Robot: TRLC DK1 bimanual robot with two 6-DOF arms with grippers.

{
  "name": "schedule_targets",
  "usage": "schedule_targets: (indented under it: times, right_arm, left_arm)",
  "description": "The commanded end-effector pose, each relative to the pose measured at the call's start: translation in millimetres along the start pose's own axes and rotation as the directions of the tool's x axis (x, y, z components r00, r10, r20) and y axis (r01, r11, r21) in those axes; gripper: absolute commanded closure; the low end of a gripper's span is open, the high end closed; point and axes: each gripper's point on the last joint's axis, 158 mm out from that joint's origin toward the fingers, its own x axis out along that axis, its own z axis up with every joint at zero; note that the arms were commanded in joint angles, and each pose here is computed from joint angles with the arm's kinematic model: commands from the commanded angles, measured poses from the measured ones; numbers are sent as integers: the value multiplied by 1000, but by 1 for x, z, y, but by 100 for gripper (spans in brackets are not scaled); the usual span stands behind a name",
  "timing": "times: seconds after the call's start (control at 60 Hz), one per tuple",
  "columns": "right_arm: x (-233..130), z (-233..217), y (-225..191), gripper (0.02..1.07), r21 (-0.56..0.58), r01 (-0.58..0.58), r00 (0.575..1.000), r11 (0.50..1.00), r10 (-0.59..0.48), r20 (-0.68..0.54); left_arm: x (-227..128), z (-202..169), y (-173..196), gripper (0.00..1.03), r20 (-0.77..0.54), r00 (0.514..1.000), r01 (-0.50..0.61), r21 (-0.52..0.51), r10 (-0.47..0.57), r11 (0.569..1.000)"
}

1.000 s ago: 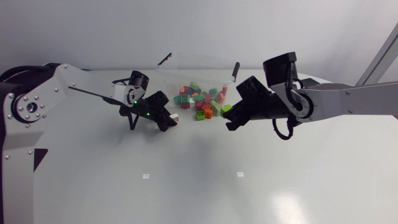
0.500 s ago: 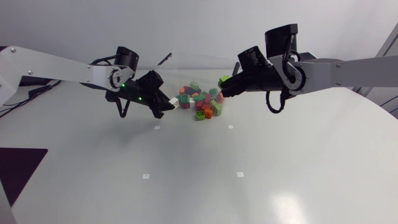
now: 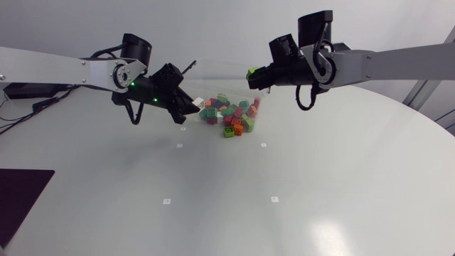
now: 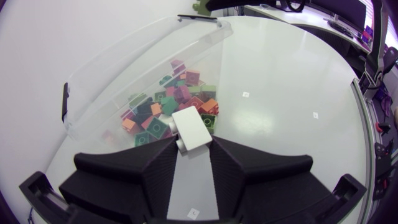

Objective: Place the duplo bricks in the container

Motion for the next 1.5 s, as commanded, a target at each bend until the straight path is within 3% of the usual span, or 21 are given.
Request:
schedule_targets:
  times: [0.0, 0.117, 0.167, 0.217, 0.283, 0.367, 0.617, 1.0, 1.083, 1.167, 1.2, 1.3, 1.483]
  right_arm:
    - [18, -3, -2, 76, 29, -6, 1000, 1000, 6, -4]
    - [35, -9, -3, 75, 33, -7, 1000, 999, 7, -21]
    - [39, -10, -2, 67, 32, -2, 1000, 999, 3, -23]
    - [43, -9, -1, 52, 30, 1, 1000, 1000, 0, -29]
    - [47, -9, -2, 19, 30, 7, 999, 1000, -6, -49]
    - [45, -2, -3, 7, 29, 13, 999, 999, -12, -39]
    - [10, 16, -1, 7, 31, 23, 1000, 999, -23, 13]
    - [-39, -23, 14, 7, 18, -3, 1000, 1000, 3, -7]
    - [-46, -34, 18, 7, 12, -8, 1000, 1000, 8, -19]
    - [-52, -53, 27, 7, 0, -21, 999, 1000, 21, -47]
    - [-53, -60, 30, 7, -5, -26, 998, 1000, 25, -55]
    - [-54, -78, 40, 7, -18, -48, 996, 999, 46, -79]
    - [-53, -101, 59, 7, -48, -98, 989, 994, 93, -112]
  left_arm:
    - [-11, 29, 1, 76, 50, 999, -10, -3, 10, 1000]
    - [-13, 44, 5, 76, 76, 997, -20, -17, 22, 1000]
    - [-14, 52, 7, 76, 95, 995, -30, -23, 32, 999]
    - [-14, 62, 11, 76, 121, 992, -41, -35, 45, 999]
    - [-11, 71, 15, 75, 141, 989, -45, -46, 51, 998]
    - [-9, 82, 20, 75, 161, 985, -52, -52, 60, 997]
    - [12, 105, 48, 75, 196, 976, -71, -112, 92, 991]
    - [67, 104, 67, 71, 156, 980, -103, -121, 122, 987]
    - [71, 101, 71, 60, 146, 981, -112, -123, 130, 986]
    - [72, 96, 74, 21, 131, 983, -114, -129, 131, 985]
    - [72, 94, 74, 13, 125, 984, -113, -128, 129, 985]
    - [68, 89, 76, 6, 116, 984, -116, -137, 132, 984]
    - [30, 88, 80, 6, 115, 979, -149, -149, 166, 978]
